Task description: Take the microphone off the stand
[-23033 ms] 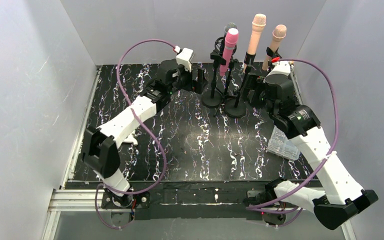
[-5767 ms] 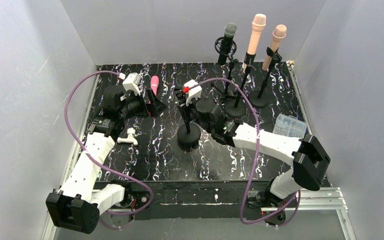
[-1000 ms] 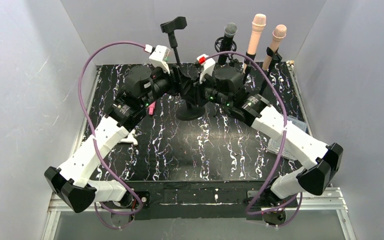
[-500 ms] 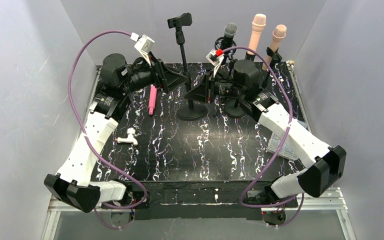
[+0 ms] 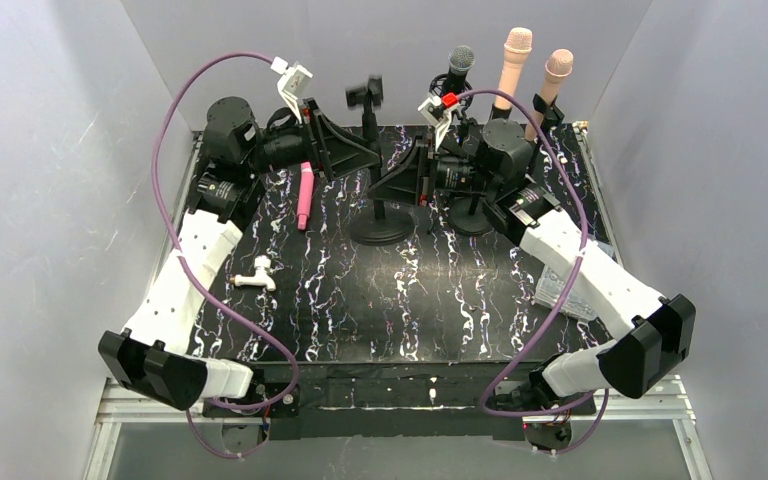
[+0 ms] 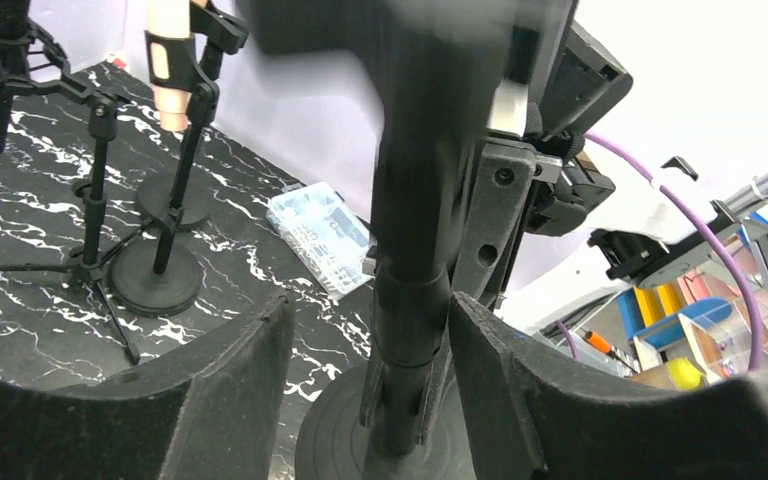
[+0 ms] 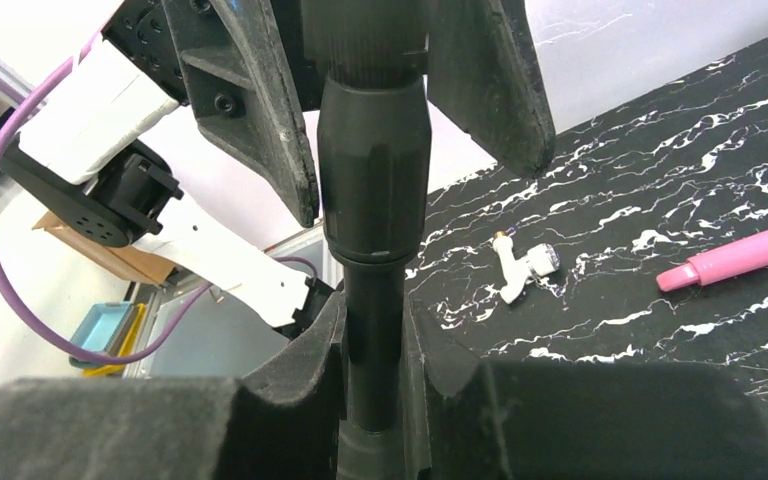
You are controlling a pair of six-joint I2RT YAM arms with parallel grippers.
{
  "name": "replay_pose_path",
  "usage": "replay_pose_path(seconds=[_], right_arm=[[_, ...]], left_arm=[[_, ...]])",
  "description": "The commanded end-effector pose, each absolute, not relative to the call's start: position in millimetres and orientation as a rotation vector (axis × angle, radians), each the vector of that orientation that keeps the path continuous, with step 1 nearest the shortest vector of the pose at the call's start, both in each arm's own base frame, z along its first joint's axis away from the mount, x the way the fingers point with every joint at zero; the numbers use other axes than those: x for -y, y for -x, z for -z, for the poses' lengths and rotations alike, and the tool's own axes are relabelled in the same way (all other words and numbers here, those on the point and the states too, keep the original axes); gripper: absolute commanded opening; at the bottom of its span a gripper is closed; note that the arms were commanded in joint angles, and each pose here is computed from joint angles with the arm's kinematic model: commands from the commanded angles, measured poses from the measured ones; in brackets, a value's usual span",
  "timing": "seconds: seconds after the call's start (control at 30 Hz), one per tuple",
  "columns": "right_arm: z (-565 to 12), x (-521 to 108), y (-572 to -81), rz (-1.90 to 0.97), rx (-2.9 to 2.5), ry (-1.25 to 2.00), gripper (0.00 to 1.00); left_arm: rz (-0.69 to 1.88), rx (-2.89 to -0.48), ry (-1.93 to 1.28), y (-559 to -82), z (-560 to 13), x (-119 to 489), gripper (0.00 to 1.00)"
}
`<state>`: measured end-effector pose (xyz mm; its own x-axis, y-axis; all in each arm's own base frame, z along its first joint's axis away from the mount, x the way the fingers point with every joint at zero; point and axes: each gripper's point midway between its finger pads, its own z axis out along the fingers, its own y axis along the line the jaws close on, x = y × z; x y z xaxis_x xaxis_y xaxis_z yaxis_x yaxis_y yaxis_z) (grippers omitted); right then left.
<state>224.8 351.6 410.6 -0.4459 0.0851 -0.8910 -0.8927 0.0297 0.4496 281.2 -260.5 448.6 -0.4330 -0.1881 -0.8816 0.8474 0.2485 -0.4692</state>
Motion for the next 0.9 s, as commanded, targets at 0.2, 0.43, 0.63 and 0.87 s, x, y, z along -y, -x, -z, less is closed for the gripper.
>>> replay_pose_path(seconds=[0.2, 0.43, 0.63, 0.87], right_arm=[[-428.2, -348.8, -228.6, -1.473, -1.413, 0.867, 0.01], [-412.1, -351.4, -247.9, -1.328, -1.498, 0.83, 0.01], [-391.8, -358.2, -256.3, -1.223, -1.566, 0.832, 0.01], [-394.2, -359.4, -258.8, -1.184, -1.563, 0.831, 0.01]], left_arm=[[1.486, -1.553, -0.693, -272.4, -457.2, 267.2, 0.37], [1.456, -1.573, -0.63, -281.0, -446.6, 271.2, 0.02], [1.431, -1.602, -0.609, -286.5, -429.5, 276.3, 0.38], [1.423, -1.623, -0.634, -286.9, -413.6, 277.5, 0.42]])
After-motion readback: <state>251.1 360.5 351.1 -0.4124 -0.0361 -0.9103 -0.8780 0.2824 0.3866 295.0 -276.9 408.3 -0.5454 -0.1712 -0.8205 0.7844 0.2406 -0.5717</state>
